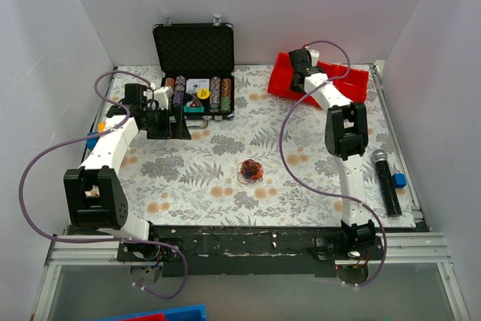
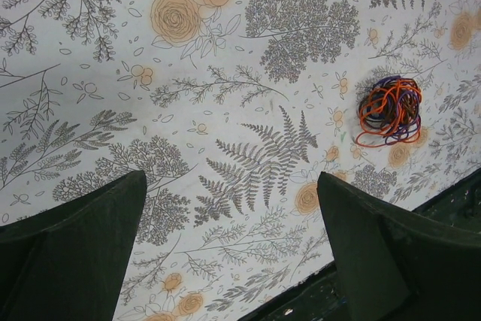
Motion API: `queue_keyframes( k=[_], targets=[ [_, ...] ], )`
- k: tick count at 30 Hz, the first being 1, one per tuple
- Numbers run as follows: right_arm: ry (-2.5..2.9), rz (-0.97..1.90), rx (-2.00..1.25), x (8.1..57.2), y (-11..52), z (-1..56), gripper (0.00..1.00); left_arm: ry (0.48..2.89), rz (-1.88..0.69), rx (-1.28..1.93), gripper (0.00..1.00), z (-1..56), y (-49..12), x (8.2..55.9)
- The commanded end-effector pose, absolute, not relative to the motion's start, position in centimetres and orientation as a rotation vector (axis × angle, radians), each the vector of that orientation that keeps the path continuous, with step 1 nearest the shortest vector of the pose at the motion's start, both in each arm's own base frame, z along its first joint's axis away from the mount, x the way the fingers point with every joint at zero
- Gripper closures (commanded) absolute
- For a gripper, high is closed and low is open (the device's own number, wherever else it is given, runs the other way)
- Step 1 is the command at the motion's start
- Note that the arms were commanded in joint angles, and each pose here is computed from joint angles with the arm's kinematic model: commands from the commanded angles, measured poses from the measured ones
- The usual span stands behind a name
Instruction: Untangle the cables
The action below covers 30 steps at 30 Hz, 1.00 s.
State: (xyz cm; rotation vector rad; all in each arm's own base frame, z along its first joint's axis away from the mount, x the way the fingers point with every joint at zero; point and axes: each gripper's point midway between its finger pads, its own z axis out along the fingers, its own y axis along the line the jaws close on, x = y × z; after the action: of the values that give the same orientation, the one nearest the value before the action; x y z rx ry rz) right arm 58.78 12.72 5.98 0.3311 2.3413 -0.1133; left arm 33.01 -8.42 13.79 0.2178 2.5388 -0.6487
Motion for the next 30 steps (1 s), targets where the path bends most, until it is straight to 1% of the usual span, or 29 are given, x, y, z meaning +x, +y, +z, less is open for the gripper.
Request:
queue_keyframes(
  k=[1, 4, 6, 8, 12, 15, 19, 25, 30],
  targets=[
    [2.386, -0.017, 0.338, 58.0, 13.9, 5.3, 0.8, 2.453, -0.609, 0.226, 0.02, 16.0, -8.3, 33.3],
    [2.419, -0.018, 0.356, 56.0, 13.9, 4.7, 0.96, 2.46, -0.582, 0.213, 0.02, 15.8, -7.9, 33.4],
    [2.444, -0.033, 0.342, 54.2, 14.1, 4.1, 0.99, 2.466, -0.569, 0.21, 0.02, 15.8, -7.7, 33.3],
    [2.46, -0.043, 0.325, 52.1, 14.2, 3.9, 0.99, 2.466, -0.56, 0.211, 0.02, 15.9, -7.6, 33.3],
    [2.552, -0.088, 0.328, 46.4, 13.7, 1.4, 0.99, 2.454, -0.545, 0.209, 0.02, 16.6, -7.5, 33.2],
    [2.577, -0.078, 0.294, 43.0, 14.7, 1.0, 0.99, 2.45, -0.543, 0.208, 0.02, 16.7, -7.5, 32.9],
    [2.603, -0.029, 0.206, 38.9, 17.3, 0.9, 0.99, 2.45, -0.555, 0.19, 0.02, 17.0, -7.6, 32.6],
    [2.632, 0.02, 0.165, 33.3, 21.4, 0.5, 0.99, 2.44, -0.545, 0.186, 0.02, 17.8, -7.5, 31.6],
    [2.65, -0.032, 0.153, 28.4, 23.3, 0.1, 0.99, 2.434, -0.505, 0.194, 0.02, 18.1, -7.0, 30.7]
  ],
)
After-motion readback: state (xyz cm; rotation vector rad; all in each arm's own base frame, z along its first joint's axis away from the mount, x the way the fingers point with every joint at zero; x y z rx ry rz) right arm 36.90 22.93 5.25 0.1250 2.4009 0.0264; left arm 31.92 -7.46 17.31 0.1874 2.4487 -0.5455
